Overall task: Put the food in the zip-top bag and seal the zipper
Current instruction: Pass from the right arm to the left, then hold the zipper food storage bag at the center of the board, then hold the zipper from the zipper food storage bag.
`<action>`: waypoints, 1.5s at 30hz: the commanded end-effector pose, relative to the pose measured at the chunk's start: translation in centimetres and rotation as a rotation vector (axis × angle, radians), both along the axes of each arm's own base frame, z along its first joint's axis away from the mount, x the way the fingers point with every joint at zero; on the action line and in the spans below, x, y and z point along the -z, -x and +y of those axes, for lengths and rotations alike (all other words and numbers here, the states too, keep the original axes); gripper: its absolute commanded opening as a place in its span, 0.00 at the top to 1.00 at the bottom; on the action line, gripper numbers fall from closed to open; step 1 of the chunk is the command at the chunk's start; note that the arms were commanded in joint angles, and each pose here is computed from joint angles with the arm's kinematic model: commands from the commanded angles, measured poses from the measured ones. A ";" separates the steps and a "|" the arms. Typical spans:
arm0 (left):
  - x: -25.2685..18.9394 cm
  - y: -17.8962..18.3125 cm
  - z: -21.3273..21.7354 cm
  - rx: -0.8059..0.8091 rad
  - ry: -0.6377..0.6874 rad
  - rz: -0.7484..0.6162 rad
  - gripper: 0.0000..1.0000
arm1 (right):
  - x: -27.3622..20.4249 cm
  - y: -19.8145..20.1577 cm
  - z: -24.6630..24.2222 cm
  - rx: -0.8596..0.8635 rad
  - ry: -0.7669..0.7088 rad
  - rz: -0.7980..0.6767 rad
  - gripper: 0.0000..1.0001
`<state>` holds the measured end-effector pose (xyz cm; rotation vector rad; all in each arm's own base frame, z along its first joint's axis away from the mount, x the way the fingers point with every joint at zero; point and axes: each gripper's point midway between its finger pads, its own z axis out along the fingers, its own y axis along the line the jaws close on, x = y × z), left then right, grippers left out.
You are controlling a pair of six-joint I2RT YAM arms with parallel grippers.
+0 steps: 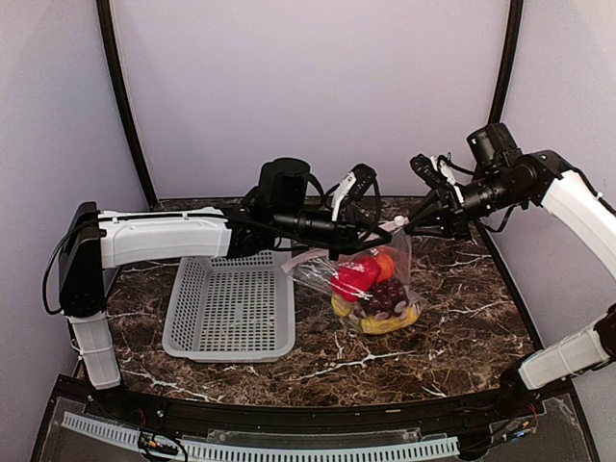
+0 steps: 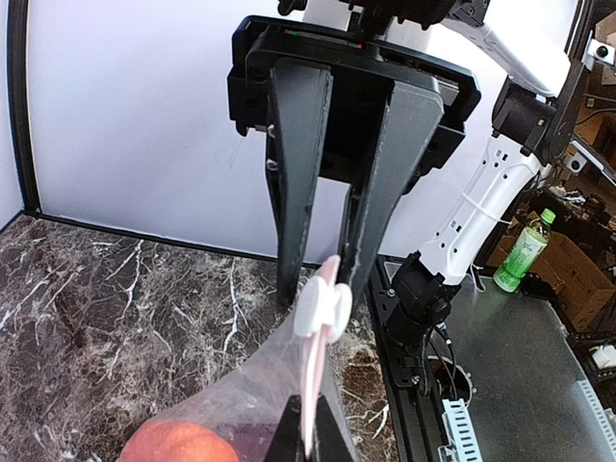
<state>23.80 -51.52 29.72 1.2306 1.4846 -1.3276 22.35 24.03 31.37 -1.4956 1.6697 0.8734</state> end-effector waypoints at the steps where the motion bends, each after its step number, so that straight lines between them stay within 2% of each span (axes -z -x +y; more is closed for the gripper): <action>1: -1.0 -0.1 0.4 0.004 0.036 -0.007 0.99 | 0.1 -0.7 0.2 0.012 -0.012 0.001 0.85; 7: -1.3 0.1 0.4 0.010 0.043 -0.005 0.99 | 0.1 -0.8 0.2 0.010 -0.012 -0.002 0.90; 10: -1.3 0.1 0.4 0.011 0.043 -0.003 0.99 | 0.0 -0.8 0.3 0.009 -0.017 0.001 1.00; 12: -1.3 0.0 0.4 0.005 0.039 -0.005 0.90 | -0.3 -0.7 0.4 0.007 -0.026 0.004 1.00; 13: -1.4 -0.3 0.6 -0.012 0.032 -0.016 0.77 | -0.4 -0.6 0.3 0.005 -0.026 0.004 1.00; 14: -1.9 -0.3 0.8 -0.020 0.038 -0.033 0.72 | -0.7 -0.6 0.3 0.004 -0.028 -0.001 1.00; 16: -2.9 -0.3 1.2 -0.041 0.049 -0.080 0.53 | -1.0 -0.5 0.2 0.000 -0.020 -0.005 1.00; 18: -3.9 -0.3 1.4 -0.047 0.070 -0.109 0.44 | -1.2 -0.4 0.2 -0.002 -0.009 -0.003 1.00; 20: -4.5 -0.1 1.2 -0.027 0.085 -0.103 0.39 | -1.3 -0.6 0.1 -0.001 0.003 0.001 1.00; 23: -5.6 0.1 0.4 0.006 0.103 -0.053 0.41 | -1.2 -0.6 0.1 0.000 0.017 -0.002 1.00; 31: -5.7 0.2 -0.5 0.059 0.130 0.004 0.59 | -1.2 -0.5 0.3 0.005 0.040 0.001 1.00; 39: -5.3 -0.3 -1.1 0.043 0.110 0.025 0.62 | -1.1 -0.6 0.7 0.005 0.046 0.006 1.00; 45: -5.2 -0.4 -1.3 0.046 0.104 0.031 0.76 | -1.2 -0.6 0.8 0.008 0.049 -0.002 1.00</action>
